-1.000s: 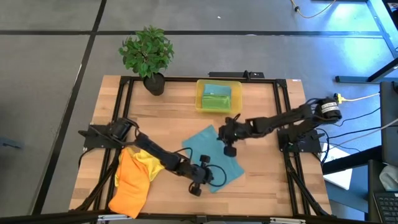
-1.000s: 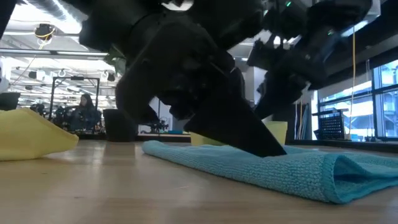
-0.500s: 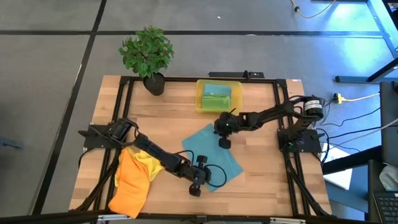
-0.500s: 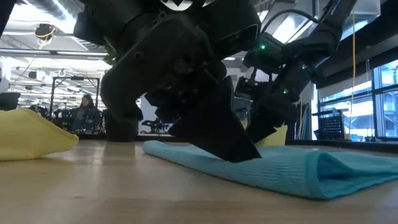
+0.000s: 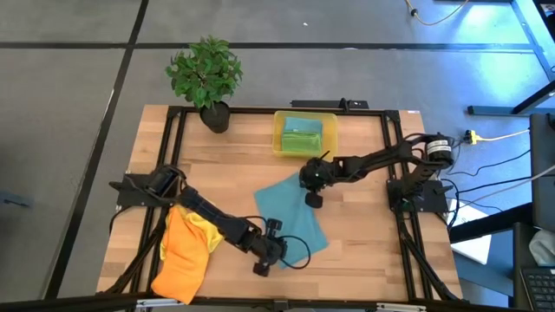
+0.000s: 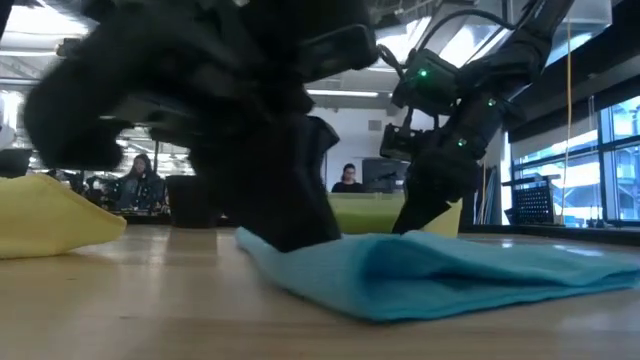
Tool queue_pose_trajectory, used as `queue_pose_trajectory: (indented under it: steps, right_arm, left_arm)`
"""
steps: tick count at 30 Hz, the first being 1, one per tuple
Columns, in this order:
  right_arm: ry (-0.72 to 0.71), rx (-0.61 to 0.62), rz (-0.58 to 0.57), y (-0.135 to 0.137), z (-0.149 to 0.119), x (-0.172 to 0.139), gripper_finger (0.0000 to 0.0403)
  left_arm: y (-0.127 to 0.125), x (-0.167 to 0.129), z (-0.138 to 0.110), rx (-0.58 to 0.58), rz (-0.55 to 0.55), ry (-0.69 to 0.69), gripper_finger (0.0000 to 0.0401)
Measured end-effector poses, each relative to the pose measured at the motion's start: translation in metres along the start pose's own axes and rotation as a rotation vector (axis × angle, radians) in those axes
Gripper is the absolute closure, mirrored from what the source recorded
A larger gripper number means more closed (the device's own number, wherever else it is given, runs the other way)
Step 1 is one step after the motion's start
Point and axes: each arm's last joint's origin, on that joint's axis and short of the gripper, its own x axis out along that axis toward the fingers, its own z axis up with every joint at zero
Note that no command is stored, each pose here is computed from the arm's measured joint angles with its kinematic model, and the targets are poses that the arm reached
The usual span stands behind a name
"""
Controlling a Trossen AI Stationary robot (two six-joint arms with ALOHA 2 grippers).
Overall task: Fold microfiber towels
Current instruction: Fold the blue microfiber towel
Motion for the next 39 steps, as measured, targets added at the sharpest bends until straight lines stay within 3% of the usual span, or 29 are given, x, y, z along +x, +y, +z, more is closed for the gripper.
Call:
queue_pose_trajectory:
  steps: [7, 17, 22, 28, 34, 39]
  right_arm:
    - [0.069, 0.007, 0.106, 0.024, -0.007, -0.011, 0.0399]
    - [0.106, 0.051, 0.032, 0.036, -0.012, -0.034, 0.0399]
    - [0.078, 0.059, 0.038, 0.038, -0.009, -0.036, 0.0389]
    - [0.071, 0.068, 0.036, 0.038, -0.008, -0.036, 0.0369]
    - [0.058, 0.062, 0.004, 0.037, -0.007, -0.036, 0.0367]
    - [0.054, 0.041, 0.004, 0.037, -0.007, -0.037, 0.0366]
  left_arm:
    - [-0.007, -0.009, -0.007, 0.086, -0.004, 0.074, 0.04]
    - [-0.009, -0.035, -0.011, 0.159, 0.057, 0.14, 0.0398]
    - [-0.008, -0.042, -0.009, 0.158, 0.062, 0.135, 0.0396]
    - [-0.004, -0.043, -0.006, 0.141, 0.073, 0.118, 0.0367]
    - [0.002, -0.043, -0.003, 0.123, 0.109, 0.102, 0.0338]
    - [0.003, -0.043, -0.002, 0.101, 0.114, 0.098, 0.0336]
